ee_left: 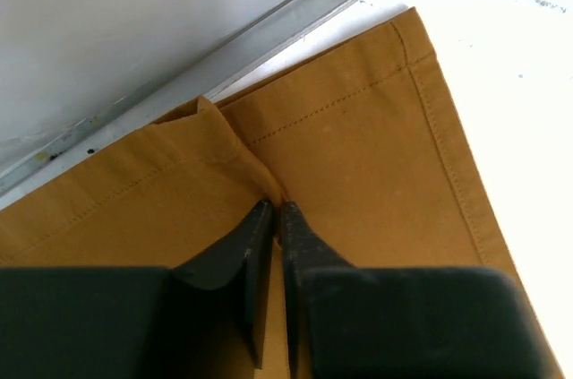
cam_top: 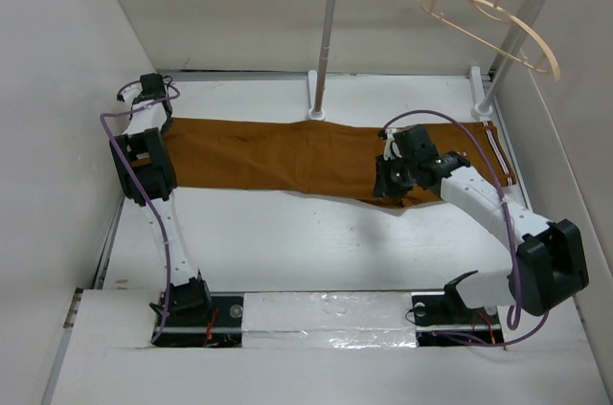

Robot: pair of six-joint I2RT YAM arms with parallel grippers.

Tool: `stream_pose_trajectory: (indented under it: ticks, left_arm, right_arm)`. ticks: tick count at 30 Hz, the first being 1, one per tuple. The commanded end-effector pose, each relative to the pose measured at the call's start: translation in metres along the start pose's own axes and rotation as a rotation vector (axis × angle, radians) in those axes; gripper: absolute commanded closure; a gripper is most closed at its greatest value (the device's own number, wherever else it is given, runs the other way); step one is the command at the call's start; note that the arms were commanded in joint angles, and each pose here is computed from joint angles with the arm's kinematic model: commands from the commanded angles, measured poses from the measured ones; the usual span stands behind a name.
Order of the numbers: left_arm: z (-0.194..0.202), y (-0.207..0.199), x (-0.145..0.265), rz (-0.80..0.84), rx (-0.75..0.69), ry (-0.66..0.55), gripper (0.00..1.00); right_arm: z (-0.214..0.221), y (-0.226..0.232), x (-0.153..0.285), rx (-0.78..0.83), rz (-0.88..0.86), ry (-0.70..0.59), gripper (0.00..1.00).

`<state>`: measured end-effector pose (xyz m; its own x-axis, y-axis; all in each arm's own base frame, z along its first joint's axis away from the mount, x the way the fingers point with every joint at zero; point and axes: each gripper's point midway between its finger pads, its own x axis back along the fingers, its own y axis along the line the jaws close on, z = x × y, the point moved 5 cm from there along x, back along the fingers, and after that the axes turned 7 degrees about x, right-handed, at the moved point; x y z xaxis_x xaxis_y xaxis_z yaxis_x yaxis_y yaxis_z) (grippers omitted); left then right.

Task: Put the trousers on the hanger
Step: Fold the trousers at the center of the board.

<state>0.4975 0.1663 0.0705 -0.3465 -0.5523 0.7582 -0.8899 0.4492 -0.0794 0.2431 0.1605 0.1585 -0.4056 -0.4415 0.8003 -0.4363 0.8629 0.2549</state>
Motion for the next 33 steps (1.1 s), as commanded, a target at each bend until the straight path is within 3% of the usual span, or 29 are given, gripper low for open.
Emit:
stream_pose_trajectory:
  ticks: [1,14,20,23,30,32,33]
  left_arm:
    - [-0.021,0.003,0.022,0.018,0.032,-0.051,1.00]
    - [-0.078,-0.020,0.120,0.286,0.181,-0.209,1.00]
    - [-0.081,-0.029,0.114,0.252,0.191,-0.176,1.00]
    - [-0.087,-0.036,0.119,0.310,0.195,-0.240,1.00]
    - [-0.070,-0.044,0.054,0.168,0.115,-0.144,1.00]
    - [-0.063,-0.047,0.046,0.182,0.109,-0.127,0.94]
    - [-0.060,-0.050,0.041,0.189,0.104,-0.112,0.86]
  right_arm:
    - [-0.016,0.002,0.008,0.038,0.009,-0.046,0.82]
    - [-0.013,0.002,0.000,0.031,-0.008,-0.039,0.81]
    - [-0.016,-0.001,0.003,0.024,0.007,-0.053,0.82]
    - [-0.018,-0.005,0.004,0.013,0.023,-0.059,0.82]
    - [-0.034,-0.012,0.004,-0.006,0.057,-0.078,0.82]
    - [-0.038,-0.015,0.005,-0.013,0.066,-0.084,0.81]
    - [-0.038,-0.015,0.003,-0.015,0.066,-0.075,0.81]
